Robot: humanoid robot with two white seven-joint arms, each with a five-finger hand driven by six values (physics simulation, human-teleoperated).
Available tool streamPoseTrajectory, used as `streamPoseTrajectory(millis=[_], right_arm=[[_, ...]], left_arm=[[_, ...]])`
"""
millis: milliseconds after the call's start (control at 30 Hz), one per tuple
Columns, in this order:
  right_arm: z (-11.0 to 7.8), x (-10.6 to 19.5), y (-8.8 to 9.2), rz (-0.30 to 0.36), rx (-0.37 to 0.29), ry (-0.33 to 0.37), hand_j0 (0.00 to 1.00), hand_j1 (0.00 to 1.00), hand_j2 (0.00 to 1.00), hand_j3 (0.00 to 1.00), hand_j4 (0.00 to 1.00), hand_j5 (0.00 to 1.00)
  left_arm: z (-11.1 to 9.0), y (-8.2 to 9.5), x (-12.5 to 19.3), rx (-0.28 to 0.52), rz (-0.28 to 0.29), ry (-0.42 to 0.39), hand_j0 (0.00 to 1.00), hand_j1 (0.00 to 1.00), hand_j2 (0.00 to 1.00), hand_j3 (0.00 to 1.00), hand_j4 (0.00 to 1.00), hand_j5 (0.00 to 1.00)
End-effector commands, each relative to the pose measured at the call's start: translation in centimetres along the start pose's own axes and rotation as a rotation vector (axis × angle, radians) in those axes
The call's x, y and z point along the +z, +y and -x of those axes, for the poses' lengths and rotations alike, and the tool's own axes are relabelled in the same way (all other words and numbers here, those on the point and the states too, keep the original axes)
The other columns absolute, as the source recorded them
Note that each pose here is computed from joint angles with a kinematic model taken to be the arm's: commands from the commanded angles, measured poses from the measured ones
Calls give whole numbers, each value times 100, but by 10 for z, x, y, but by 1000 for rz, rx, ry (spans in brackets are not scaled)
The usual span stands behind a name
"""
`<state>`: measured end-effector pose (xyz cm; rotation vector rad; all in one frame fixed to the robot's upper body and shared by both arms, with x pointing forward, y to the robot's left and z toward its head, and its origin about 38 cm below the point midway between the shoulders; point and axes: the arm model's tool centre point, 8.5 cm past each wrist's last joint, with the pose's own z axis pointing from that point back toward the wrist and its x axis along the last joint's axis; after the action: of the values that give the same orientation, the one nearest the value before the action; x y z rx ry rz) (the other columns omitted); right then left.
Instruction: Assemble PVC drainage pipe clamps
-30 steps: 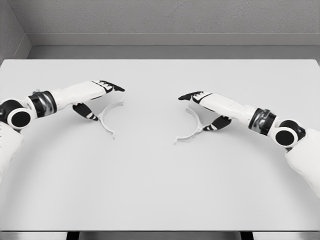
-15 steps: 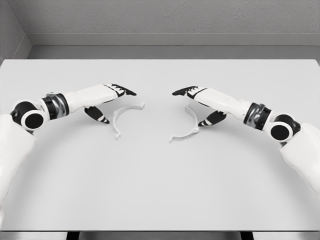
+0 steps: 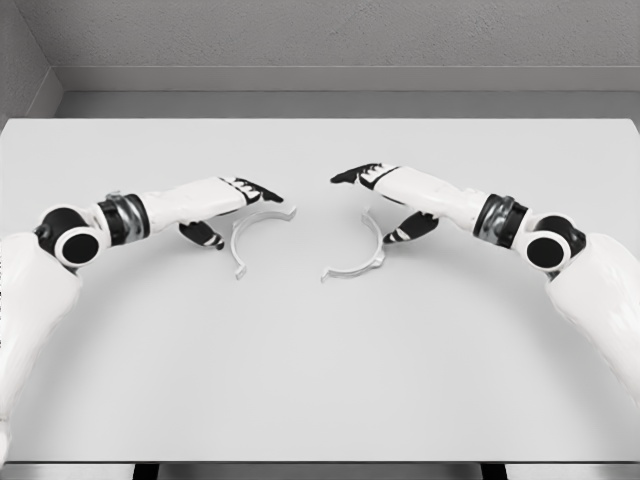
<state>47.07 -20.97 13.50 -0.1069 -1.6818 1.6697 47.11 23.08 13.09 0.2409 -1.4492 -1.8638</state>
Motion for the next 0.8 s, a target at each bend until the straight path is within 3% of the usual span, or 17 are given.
streamPoseTrajectory(millis=[0, 100, 367, 533, 600, 667, 767], right_arm=[[5, 1, 4, -4, -18, 14, 100, 100, 100, 100, 100, 100], [9, 1, 0, -1, -14, 27, 100, 100, 100, 100, 100, 100], [17, -2, 2, -9, -29, 54, 100, 100, 100, 100, 100, 100], [11, -13, 6, -14, -25, 37, 100, 100, 100, 100, 100, 100], [10, -14, 7, -17, -24, 37, 100, 100, 100, 100, 100, 100], [8, -17, 9, -20, -22, 31, 100, 100, 100, 100, 100, 100], [5, -21, 10, -18, -26, 22, 100, 100, 100, 100, 100, 100]], left_arm=[[-7, 2, -5, 22, -10, -27, 100, 100, 100, 100, 100, 100], [-12, 15, -5, -4, -34, -41, 100, 100, 100, 100, 100, 100], [-35, 28, -9, -31, -80, -109, 100, 100, 100, 100, 100, 100], [-52, 23, -24, -37, -64, -156, 100, 100, 100, 100, 100, 100], [-40, 31, -16, -45, -72, -121, 100, 100, 100, 100, 100, 100], [-9, 46, 21, -58, -106, -27, 100, 100, 100, 100, 100, 100], [9, 55, 47, -59, -137, 34, 100, 100, 100, 100, 100, 100]])
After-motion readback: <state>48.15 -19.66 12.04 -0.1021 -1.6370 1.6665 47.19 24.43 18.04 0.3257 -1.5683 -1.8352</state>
